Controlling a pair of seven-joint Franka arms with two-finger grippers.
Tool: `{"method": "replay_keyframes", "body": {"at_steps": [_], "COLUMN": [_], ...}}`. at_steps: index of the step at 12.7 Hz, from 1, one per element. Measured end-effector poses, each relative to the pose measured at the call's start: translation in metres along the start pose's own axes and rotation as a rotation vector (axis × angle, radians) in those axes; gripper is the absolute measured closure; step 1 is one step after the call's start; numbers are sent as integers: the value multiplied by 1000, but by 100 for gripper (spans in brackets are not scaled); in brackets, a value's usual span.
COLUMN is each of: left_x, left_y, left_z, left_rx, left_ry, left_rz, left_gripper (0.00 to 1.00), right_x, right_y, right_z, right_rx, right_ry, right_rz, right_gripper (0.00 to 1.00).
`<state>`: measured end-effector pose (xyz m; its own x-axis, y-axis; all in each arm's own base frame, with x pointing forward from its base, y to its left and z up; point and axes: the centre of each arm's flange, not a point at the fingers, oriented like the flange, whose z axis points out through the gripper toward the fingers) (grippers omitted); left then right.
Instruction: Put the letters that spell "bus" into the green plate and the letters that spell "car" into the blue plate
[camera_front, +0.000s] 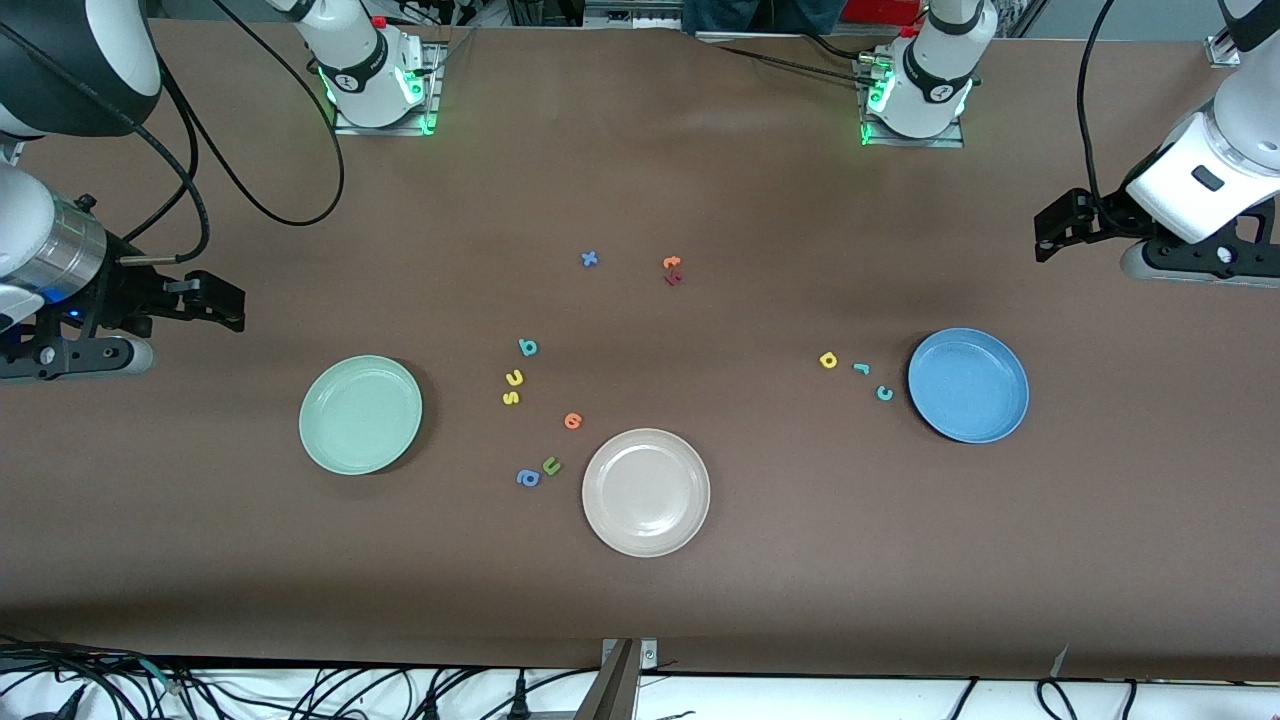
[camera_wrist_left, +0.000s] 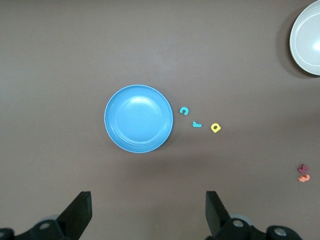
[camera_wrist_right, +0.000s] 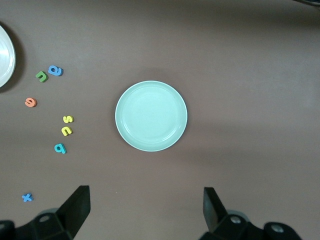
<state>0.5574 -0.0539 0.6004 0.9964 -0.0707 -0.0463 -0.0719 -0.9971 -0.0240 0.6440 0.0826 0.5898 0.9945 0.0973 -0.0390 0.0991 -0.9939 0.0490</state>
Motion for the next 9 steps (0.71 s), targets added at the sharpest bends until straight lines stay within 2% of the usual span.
{"method": "replay_keyframes", "body": {"at_steps": [3, 6, 7, 9], "left_x": [8, 23, 32, 58], "left_y": [5, 27, 36, 60], "left_z": [16, 50, 64, 100], "left_rx": [-6, -51, -78, -100], "left_ry": [-30, -90, -96, -62], "left_rz": [11, 48, 68, 109], "left_gripper": [0, 0, 0, 0], "right_x": [0, 0, 0, 0], "right_y": [0, 0, 0, 0], "right_z": [0, 0, 0, 1], "right_rx": [0, 0, 0, 0], "right_ry": [0, 0, 0, -1], "right_rz": [0, 3, 8, 11], "right_gripper": [0, 0, 0, 0]}}
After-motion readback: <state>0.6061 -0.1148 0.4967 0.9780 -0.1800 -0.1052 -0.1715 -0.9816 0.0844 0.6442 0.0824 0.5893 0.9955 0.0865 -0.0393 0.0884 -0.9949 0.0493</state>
